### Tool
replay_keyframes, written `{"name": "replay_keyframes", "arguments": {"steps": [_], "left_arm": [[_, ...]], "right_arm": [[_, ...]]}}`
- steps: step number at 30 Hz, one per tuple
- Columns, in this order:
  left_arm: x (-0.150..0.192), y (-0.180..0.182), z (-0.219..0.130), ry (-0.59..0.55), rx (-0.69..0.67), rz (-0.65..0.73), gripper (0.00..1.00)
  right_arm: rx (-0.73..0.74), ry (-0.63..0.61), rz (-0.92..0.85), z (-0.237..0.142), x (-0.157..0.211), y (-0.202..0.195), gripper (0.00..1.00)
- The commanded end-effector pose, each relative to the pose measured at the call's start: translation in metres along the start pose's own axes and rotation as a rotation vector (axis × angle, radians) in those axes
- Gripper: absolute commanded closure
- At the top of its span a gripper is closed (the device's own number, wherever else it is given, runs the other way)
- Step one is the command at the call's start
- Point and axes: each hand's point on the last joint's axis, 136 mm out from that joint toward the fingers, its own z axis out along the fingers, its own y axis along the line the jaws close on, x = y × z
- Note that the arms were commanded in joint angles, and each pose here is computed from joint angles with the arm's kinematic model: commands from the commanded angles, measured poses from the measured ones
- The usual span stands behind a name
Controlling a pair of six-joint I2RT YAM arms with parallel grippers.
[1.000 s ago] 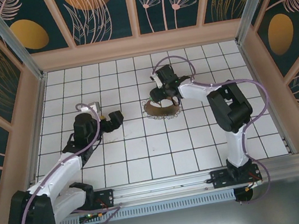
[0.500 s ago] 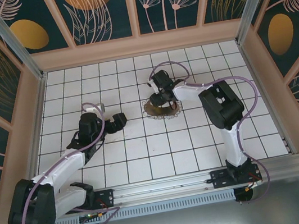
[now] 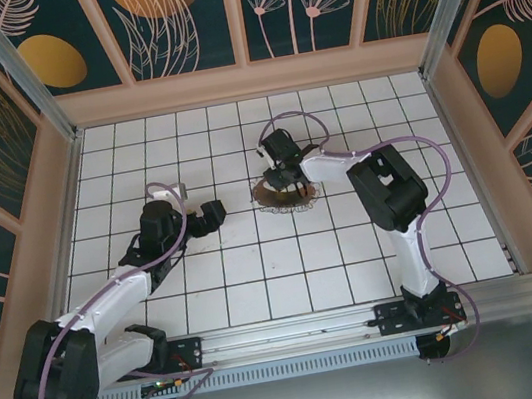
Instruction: Put the keys on the keyring
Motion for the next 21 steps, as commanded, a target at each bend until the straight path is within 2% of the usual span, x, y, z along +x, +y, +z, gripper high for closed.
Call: {"name": "replay_keyframes", "arguments": {"steps": [1, 8, 11, 13, 17, 21], "left_arm": [[-0.011, -0.005, -0.004, -0.037, -0.001, 0.037, 0.01], [-0.015, -0.005, -0.008, -0.053, -0.009, 0.04, 0.01], [-0.015, -0.005, -0.008, -0.052, -0.01, 0.042, 0.01], [-0.016, -0.005, -0.008, -0.054, -0.007, 0.04, 0.01], [-0.014, -0.005, -0.008, -0.048, -0.007, 0.038, 0.01], [-0.013, -0.005, -0.008, -0.047, -0.002, 0.036, 0.01]], "right_arm": [[0.038, -0.005, -0.009, 0.002, -0.004, -0.002, 0.84], [0.032, -0.048, -0.023, -0.016, -0.017, 0.0, 0.98], [0.022, -0.071, -0.026, -0.025, -0.023, 0.001, 0.98], [0.011, -0.088, -0.022, -0.03, -0.029, 0.003, 0.93], [-0.037, -0.108, -0.018, -0.032, -0.042, 0.011, 0.73], [-0.078, -0.115, -0.028, -0.024, -0.055, 0.021, 0.61]]}}
